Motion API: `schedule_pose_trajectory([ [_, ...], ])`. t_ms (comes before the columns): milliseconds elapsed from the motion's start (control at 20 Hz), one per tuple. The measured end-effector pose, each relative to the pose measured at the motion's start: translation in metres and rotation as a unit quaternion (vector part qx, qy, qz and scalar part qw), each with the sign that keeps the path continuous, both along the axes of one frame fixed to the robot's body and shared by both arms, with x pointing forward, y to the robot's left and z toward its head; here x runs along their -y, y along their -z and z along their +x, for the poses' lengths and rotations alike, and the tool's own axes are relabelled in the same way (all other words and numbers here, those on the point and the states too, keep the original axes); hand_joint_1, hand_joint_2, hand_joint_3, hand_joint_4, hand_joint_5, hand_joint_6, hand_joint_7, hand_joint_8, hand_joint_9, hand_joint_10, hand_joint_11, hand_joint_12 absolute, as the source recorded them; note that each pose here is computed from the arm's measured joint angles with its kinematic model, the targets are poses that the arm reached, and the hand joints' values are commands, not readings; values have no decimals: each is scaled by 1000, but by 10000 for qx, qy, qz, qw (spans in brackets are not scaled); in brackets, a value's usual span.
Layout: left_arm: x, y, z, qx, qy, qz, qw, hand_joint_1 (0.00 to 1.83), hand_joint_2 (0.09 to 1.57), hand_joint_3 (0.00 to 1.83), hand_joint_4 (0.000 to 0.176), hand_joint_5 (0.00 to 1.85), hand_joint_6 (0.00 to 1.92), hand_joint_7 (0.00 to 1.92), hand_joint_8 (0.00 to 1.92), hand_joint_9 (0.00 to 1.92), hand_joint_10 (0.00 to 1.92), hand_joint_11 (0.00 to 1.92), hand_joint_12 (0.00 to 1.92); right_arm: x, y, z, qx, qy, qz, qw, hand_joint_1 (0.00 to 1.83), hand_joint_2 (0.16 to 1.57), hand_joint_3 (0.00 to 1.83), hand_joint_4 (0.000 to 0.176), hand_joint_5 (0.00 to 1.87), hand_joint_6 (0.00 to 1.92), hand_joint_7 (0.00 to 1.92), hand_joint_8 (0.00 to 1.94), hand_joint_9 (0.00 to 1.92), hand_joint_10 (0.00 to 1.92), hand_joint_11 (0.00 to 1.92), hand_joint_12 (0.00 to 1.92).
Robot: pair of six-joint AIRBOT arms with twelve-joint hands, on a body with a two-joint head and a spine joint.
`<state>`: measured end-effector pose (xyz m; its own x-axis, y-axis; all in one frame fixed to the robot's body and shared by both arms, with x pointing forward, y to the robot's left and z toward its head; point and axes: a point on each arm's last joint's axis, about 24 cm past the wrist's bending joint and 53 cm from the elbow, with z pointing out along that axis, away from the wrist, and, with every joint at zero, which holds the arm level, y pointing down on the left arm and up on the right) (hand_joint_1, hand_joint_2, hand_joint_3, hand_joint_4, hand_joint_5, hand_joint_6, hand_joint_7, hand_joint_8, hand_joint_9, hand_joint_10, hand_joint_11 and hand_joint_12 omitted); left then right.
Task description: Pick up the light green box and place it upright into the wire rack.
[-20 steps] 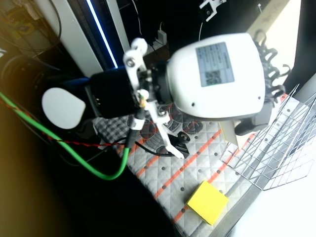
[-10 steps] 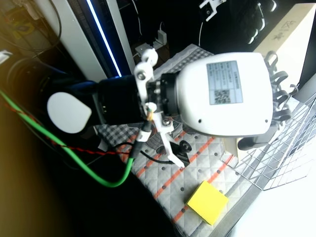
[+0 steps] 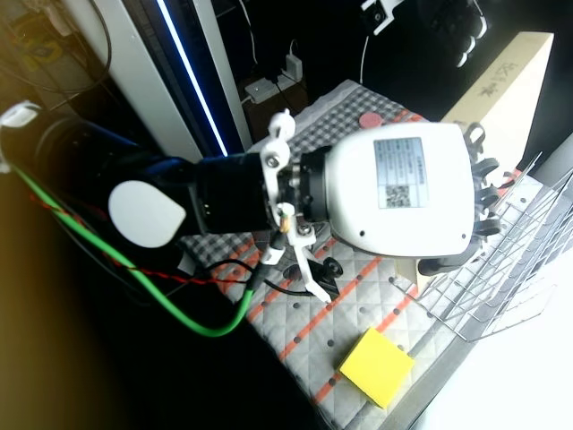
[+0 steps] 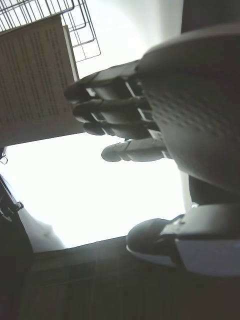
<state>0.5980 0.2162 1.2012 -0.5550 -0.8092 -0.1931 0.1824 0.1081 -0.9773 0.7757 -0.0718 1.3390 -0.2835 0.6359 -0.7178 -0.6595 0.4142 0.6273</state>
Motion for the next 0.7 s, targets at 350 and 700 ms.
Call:
schedule_pose_trajectory([
  [350,0,0,0,3,-6,2,10000,559,955,2,176,335,0,222,1,203,1,0,349,-6,10,4,-69,-10,-39,10000,996,1059,0,0,584,409,1054,293,1170,0,903,686],
  [700,-2,-2,1,47,-7,3,10000,614,951,0,176,346,3,248,3,217,3,0,330,-14,18,5,-169,-85,80,9998,421,937,0,55,0,0,98,0,418,0,125,1263],
])
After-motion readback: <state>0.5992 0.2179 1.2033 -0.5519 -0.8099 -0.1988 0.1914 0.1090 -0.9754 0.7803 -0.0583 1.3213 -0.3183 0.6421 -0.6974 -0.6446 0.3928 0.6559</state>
